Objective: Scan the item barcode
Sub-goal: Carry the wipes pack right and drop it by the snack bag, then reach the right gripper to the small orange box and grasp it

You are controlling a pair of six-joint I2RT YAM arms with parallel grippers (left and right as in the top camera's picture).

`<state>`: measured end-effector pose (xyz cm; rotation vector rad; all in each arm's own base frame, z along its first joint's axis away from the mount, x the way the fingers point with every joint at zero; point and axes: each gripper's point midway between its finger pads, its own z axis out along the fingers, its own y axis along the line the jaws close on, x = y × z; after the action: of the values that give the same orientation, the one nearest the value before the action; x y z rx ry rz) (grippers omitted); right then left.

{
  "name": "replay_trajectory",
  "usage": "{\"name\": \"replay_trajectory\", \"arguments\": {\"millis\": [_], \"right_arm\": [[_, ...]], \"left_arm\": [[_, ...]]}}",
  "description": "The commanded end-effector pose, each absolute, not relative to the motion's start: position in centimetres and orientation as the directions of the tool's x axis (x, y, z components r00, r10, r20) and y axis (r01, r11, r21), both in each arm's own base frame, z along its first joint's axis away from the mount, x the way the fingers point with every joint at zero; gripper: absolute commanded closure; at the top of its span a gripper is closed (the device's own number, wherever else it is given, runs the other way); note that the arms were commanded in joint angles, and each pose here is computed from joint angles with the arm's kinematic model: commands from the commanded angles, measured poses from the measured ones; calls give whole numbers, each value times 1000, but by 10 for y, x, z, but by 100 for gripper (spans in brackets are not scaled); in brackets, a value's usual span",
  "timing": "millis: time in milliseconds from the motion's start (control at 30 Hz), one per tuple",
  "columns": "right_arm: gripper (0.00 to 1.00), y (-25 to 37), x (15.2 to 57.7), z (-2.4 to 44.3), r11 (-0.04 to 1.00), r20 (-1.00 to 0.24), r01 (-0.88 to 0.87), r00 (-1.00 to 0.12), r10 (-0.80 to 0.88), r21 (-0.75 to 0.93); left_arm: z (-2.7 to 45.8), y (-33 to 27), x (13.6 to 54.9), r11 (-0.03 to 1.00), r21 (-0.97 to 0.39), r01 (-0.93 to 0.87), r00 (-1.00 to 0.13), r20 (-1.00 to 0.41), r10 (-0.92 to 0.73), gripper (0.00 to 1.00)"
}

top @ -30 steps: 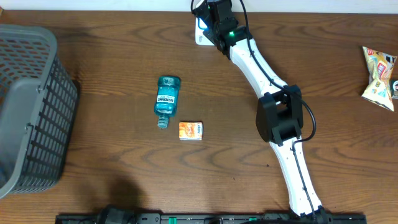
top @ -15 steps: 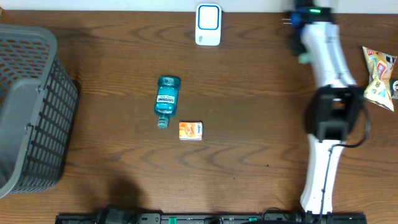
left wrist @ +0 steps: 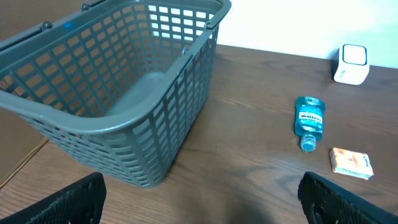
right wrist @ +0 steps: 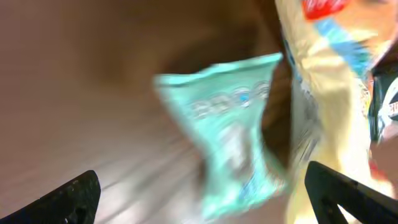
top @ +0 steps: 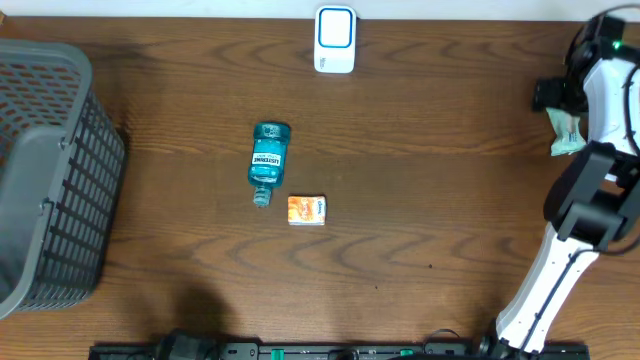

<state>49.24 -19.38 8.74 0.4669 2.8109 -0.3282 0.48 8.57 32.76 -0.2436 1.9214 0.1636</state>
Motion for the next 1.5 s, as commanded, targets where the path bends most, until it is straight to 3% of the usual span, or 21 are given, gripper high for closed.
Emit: {"name": "replay_trajectory", "arguments": {"millis": [0, 100, 233, 433, 533, 700, 767, 900, 933, 1167, 1233, 1367, 1433, 1467], "right_arm": [[1, -94, 514, 200, 931, -464, 308, -807, 366, 198], [1, -15, 507, 221, 920, -424, 137, -855, 297, 368], [1, 102, 474, 224, 808, -284, -54, -948, 143, 586], [7, 190, 381, 180, 821, -78, -256, -965, -252, 511], [12, 216, 354, 161, 833, -17, -313, -939, -344, 456], [13, 269, 324, 122, 827, 7, -372, -911, -413, 422], [23, 288, 320, 99, 813, -46, -452, -882, -470, 366], [64, 297, 335, 53, 878, -160, -465, -881, -445, 117], [70, 300, 336, 46, 876, -186, -473, -873, -451, 95], [76, 330, 320, 12, 811, -237, -573, -809, -538, 117], [77, 340, 310, 7, 765, -226, -627, -775, -591, 149], [79, 358, 273, 7, 560, -218, -800, -598, -771, 213], [81, 330, 236, 2, 408, -75, -887, -432, -899, 217], [86, 314, 229, 2, 392, -9, -896, -402, -916, 209]], "left_arm": [[313, 89, -2, 968, 57, -245, -418, -907, -52, 2], [313, 89, -2, 968, 57, -245, -418, -907, -52, 2], [313, 89, -2, 968, 57, -245, -418, -907, -52, 2], [313, 89, -2, 968, 57, -245, -418, -907, -52, 2], [313, 89, -2, 968, 57, -245, -418, -907, -52, 2], [313, 89, -2, 968, 57, -245, -418, -907, -52, 3], [313, 89, -2, 968, 57, -245, -418, -907, -52, 2], [313, 89, -2, 968, 57, -245, -418, -907, -52, 2], [313, 89, -2, 968, 57, -245, -418, -907, -52, 2], [313, 89, -2, 968, 57, -244, -418, -907, -52, 2], [313, 89, -2, 968, 57, -245, -418, -907, -52, 2], [313, 89, -2, 968, 57, -245, -418, -907, -52, 2], [313, 89, -2, 968, 57, -245, -418, -907, -52, 2], [313, 89, -2, 968, 57, -245, -418, -907, -52, 2]]}}
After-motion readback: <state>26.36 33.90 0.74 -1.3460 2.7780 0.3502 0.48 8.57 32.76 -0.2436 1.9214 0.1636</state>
